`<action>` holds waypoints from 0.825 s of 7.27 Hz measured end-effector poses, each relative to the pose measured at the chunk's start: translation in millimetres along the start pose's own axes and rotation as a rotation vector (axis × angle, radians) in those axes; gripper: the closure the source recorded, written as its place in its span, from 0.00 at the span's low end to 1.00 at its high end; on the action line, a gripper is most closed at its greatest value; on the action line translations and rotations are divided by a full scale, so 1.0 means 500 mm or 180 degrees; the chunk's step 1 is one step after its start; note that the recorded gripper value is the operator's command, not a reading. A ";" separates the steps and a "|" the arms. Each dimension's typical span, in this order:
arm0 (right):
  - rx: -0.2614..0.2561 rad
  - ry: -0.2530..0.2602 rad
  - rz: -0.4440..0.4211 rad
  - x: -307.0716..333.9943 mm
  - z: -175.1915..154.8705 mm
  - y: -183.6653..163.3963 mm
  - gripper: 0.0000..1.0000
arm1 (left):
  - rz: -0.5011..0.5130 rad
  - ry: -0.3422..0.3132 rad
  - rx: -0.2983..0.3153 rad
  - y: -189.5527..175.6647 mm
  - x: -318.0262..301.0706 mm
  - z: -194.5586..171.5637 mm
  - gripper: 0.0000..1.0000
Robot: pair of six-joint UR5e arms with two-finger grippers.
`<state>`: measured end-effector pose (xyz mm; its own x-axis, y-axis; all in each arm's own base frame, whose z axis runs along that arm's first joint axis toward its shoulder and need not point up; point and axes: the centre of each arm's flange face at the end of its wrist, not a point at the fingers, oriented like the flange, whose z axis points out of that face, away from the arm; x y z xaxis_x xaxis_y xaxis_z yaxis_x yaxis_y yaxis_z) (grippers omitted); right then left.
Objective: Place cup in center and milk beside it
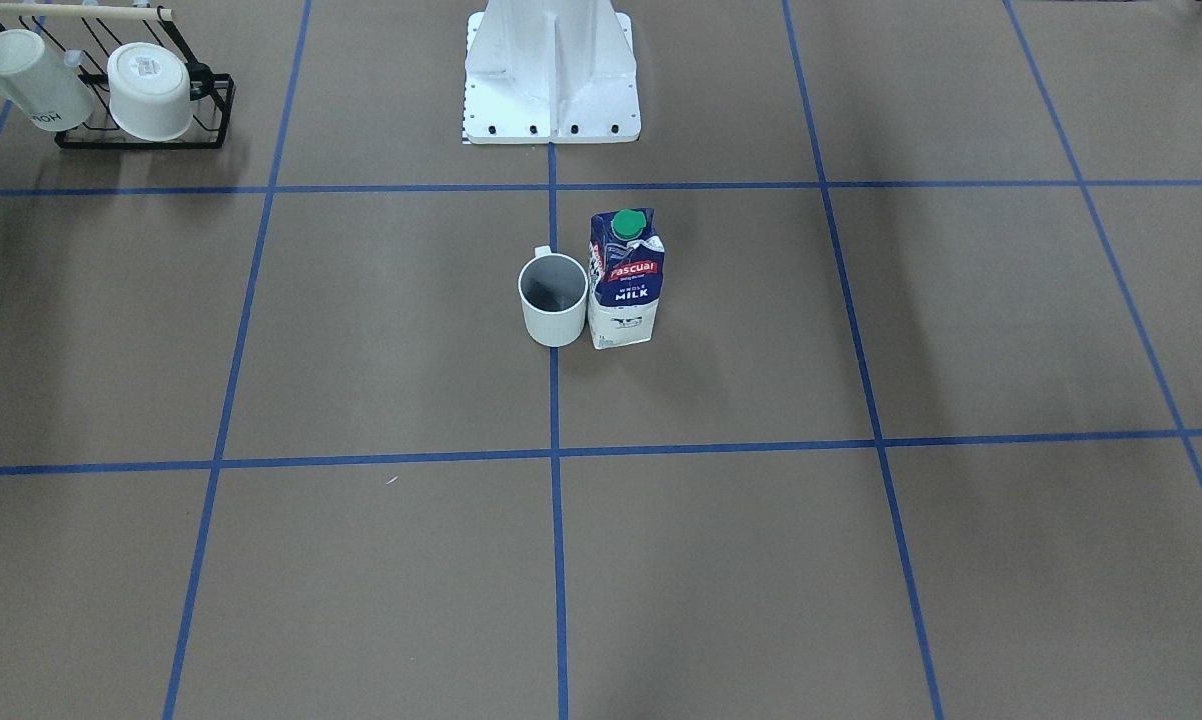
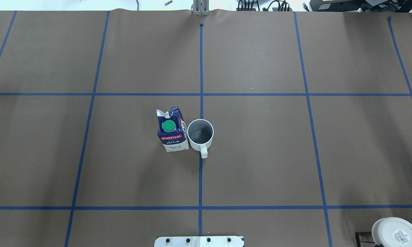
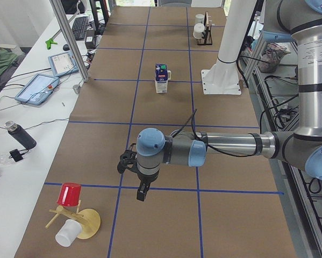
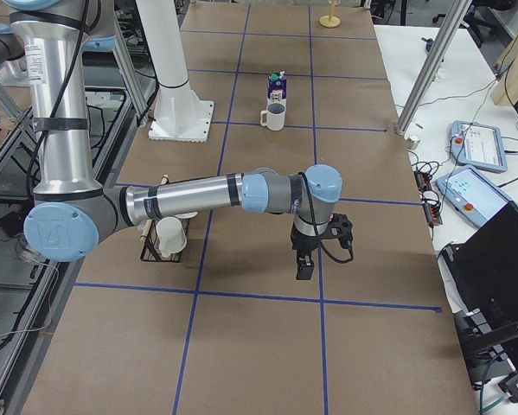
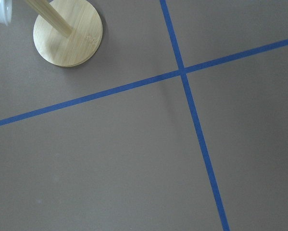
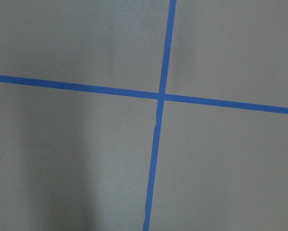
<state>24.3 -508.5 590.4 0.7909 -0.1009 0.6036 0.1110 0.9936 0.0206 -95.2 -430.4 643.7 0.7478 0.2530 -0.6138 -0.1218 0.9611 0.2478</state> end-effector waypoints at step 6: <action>-0.0014 -0.0001 -0.0024 -0.007 0.004 0.000 0.00 | -0.0007 0.0002 -0.0003 0.002 -0.001 0.001 0.01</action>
<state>20.0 -508.0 589.9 0.7898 -0.1083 0.6038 0.1195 0.9926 0.0218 -95.6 -429.5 644.6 0.7476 0.2509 -0.6149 -0.1206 0.9618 0.2457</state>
